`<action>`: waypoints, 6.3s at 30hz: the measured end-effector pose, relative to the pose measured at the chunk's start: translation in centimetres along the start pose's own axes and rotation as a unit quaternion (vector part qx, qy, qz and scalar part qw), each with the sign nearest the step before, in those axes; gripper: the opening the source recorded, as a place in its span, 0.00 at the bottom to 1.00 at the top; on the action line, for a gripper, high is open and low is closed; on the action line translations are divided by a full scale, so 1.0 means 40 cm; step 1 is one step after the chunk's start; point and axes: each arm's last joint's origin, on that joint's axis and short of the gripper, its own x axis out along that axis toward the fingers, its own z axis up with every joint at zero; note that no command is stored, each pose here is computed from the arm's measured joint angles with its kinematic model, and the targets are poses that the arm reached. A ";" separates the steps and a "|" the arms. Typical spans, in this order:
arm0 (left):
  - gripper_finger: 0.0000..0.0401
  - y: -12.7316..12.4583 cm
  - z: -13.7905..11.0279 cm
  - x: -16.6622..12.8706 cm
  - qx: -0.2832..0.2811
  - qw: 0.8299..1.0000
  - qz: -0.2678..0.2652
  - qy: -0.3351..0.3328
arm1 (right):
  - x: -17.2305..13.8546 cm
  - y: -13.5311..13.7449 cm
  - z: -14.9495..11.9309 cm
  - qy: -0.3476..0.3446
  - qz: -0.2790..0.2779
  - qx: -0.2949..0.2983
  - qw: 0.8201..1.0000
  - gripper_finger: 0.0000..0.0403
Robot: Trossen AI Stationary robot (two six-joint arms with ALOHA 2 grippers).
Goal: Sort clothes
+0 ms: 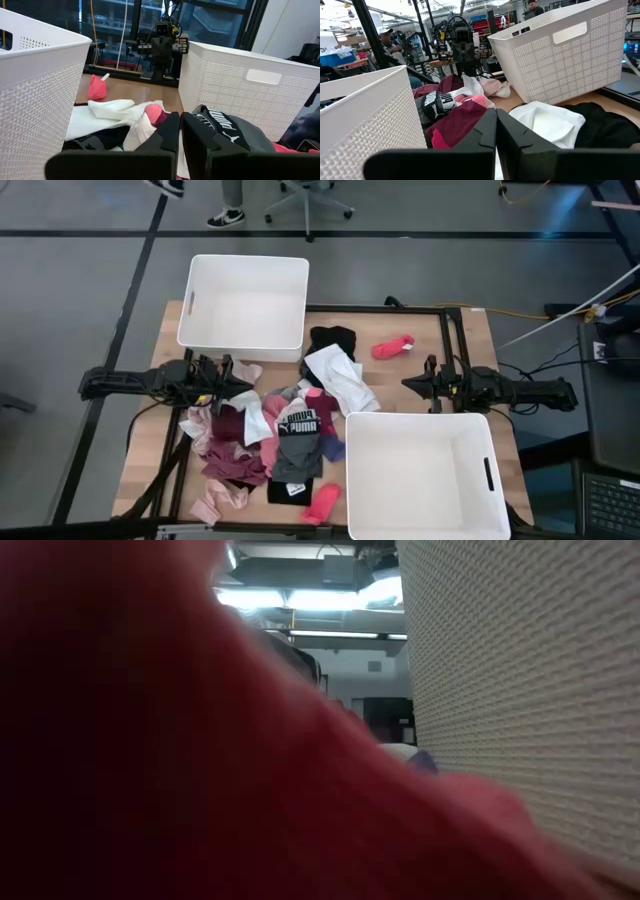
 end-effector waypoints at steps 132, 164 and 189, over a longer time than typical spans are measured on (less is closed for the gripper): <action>0.03 0.005 0.044 -0.005 0.206 0.971 0.085 -0.081 | 0.727 -0.173 0.114 0.476 -0.164 -0.007 0.864 0.67; 0.03 0.005 0.045 -0.005 0.204 0.972 0.086 -0.085 | 0.738 -0.190 0.085 0.485 -0.199 -0.091 0.847 0.07; 0.03 0.005 0.048 -0.005 0.203 0.971 0.087 -0.093 | 0.514 -0.021 0.532 0.203 -0.215 -0.131 0.946 0.03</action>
